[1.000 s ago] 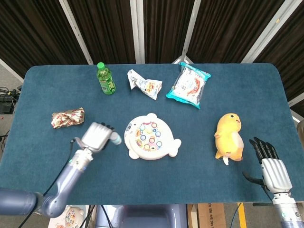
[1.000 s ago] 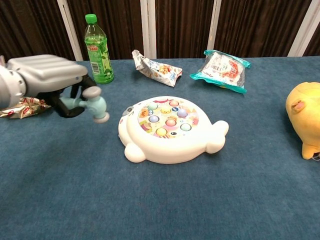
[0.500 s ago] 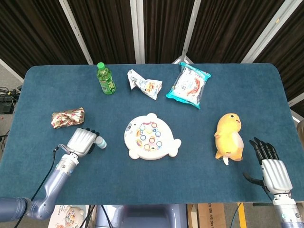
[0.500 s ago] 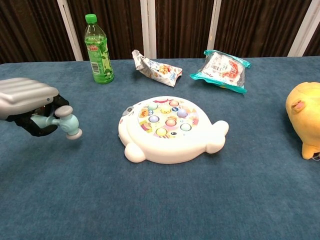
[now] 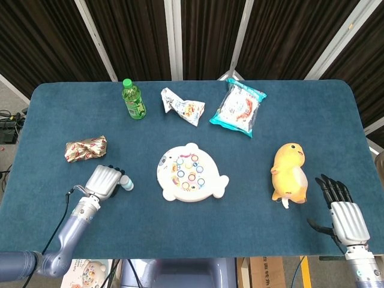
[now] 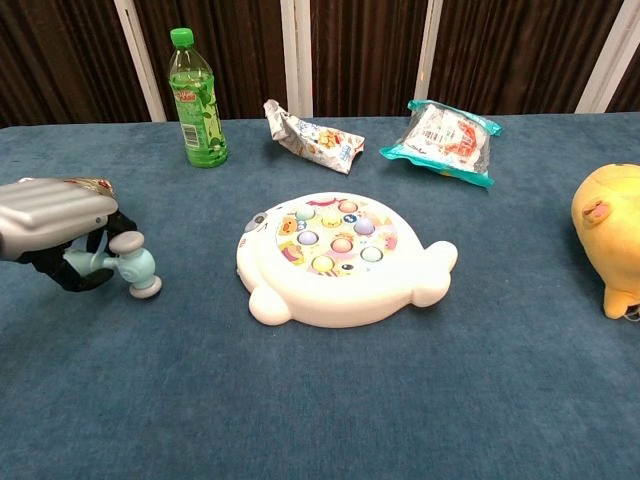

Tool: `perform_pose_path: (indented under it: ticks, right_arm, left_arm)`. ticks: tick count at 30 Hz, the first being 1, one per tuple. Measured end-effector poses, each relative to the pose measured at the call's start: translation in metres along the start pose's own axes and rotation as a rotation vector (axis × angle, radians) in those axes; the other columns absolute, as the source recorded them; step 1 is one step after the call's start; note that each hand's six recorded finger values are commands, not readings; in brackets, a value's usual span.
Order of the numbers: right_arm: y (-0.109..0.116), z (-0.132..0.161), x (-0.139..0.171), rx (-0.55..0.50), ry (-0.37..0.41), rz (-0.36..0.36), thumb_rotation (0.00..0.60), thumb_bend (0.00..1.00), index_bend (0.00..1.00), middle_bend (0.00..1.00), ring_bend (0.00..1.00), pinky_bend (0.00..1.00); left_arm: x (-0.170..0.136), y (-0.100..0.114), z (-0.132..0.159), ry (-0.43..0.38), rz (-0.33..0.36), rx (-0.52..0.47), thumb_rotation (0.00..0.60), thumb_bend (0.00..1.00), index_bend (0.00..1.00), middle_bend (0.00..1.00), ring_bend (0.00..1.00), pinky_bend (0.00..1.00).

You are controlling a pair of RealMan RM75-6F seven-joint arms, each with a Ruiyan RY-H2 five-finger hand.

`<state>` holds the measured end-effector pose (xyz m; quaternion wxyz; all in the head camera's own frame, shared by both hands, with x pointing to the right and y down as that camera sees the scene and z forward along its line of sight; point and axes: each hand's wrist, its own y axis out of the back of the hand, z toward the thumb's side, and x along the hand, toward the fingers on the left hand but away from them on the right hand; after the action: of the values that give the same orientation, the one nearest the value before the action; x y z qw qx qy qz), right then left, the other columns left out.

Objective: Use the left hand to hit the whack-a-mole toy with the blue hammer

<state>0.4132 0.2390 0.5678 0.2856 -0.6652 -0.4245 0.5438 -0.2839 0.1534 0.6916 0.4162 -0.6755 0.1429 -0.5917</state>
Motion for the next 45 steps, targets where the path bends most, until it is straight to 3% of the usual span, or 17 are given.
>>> perform_pose_path:
  ticks: [22,27,36,45]
  right_arm:
    - [0.000,0.001,0.001,-0.009,0.005,0.002,0.600,0.22,0.00,0.00,0.00,0.00]
    - [0.000,0.000,0.001,-0.013,0.002,0.004,0.600,0.22,0.00,0.00,0.00,0.00]
    - [0.000,0.000,0.001,-0.013,0.003,0.006,0.600,0.22,0.00,0.00,0.00,0.00]
    - [0.000,0.000,0.001,-0.011,0.003,0.006,0.600,0.22,0.00,0.00,0.00,0.00]
  left_arm:
    - [-0.002,-0.010,-0.003,0.017,-0.032,0.009,0.600,0.36,0.39,0.33,0.33,0.50]
    - [-0.001,-0.010,-0.003,0.021,-0.032,0.011,0.600,0.27,0.34,0.31,0.31,0.48]
    - [-0.002,-0.007,-0.006,0.027,-0.025,0.000,0.600,0.22,0.27,0.25,0.27,0.44]
    - [-0.002,0.002,-0.011,0.036,0.009,-0.012,0.600,0.21,0.26,0.23,0.25,0.43]
